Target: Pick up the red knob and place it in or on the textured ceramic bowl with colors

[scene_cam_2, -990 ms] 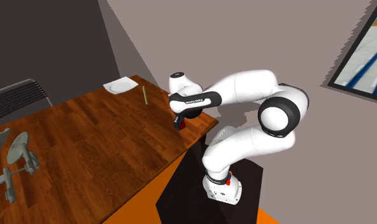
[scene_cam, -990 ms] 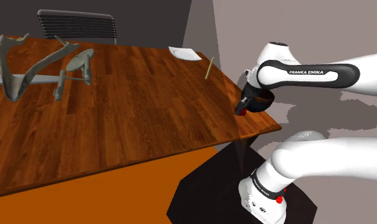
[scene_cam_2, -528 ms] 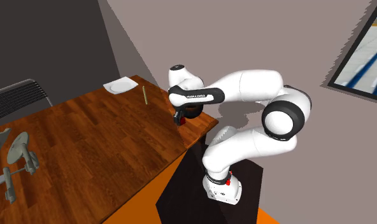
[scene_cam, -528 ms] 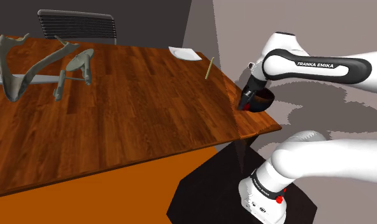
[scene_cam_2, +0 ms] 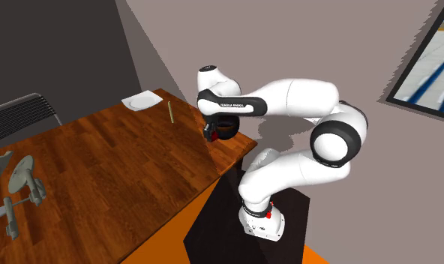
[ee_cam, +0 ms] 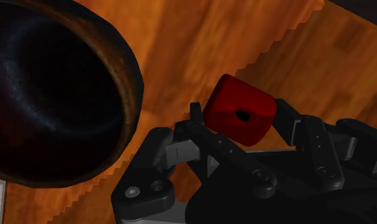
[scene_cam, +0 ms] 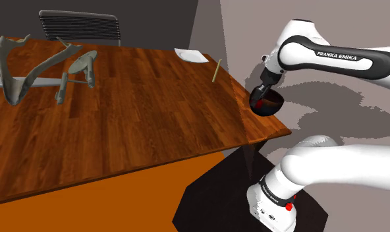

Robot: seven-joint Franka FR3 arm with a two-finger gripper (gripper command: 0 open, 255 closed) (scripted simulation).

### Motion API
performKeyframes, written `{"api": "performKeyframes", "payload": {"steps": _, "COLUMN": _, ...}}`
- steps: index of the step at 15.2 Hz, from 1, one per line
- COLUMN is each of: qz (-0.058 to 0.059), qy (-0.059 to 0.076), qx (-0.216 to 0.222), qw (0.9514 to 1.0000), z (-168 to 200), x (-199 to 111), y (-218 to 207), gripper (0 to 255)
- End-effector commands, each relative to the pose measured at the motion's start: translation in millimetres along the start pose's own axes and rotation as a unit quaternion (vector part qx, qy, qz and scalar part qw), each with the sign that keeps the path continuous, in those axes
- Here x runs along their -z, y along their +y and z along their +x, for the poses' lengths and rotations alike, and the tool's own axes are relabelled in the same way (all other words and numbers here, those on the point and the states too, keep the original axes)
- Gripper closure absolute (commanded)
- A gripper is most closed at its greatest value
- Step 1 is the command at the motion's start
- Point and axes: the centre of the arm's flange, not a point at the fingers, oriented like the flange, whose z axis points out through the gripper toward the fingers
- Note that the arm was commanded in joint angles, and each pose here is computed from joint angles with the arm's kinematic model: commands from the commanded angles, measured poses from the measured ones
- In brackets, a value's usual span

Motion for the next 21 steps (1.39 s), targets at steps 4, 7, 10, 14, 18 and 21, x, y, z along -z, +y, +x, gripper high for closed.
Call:
{"api": "performKeyframes", "payload": {"steps": 4, "qz": 0.0, "qy": 0.0, "qx": 0.0, "qw": 1.0, "z": 0, "x": 25, "y": 0, "gripper": 255}}
{"api": "performKeyframes", "payload": {"steps": 7, "qz": 0.0, "qy": 0.0, "qx": 0.0, "qw": 1.0, "z": 0, "x": 41, "y": 1, "gripper": 255}}
{"api": "performKeyframes", "payload": {"steps": 10, "qz": 0.0, "qy": 0.0, "qx": 0.0, "qw": 1.0, "z": 0, "x": 57, "y": 1, "gripper": 255}}
{"api": "performKeyframes", "payload": {"steps": 14, "qz": 0.0, "qy": 0.0, "qx": 0.0, "qw": 1.0, "z": 0, "x": 78, "y": 2, "gripper": 255}}
{"api": "performKeyframes", "payload": {"steps": 18, "qz": 0.0, "qy": 0.0, "qx": 0.0, "qw": 1.0, "z": -3, "x": 81, "y": 42, "gripper": 255}}
{"api": "performKeyframes", "payload": {"steps": 21, "qz": 0.0, "qy": 0.0, "qx": 0.0, "qw": 1.0, "z": -6, "x": 78, "y": 81, "gripper": 255}}
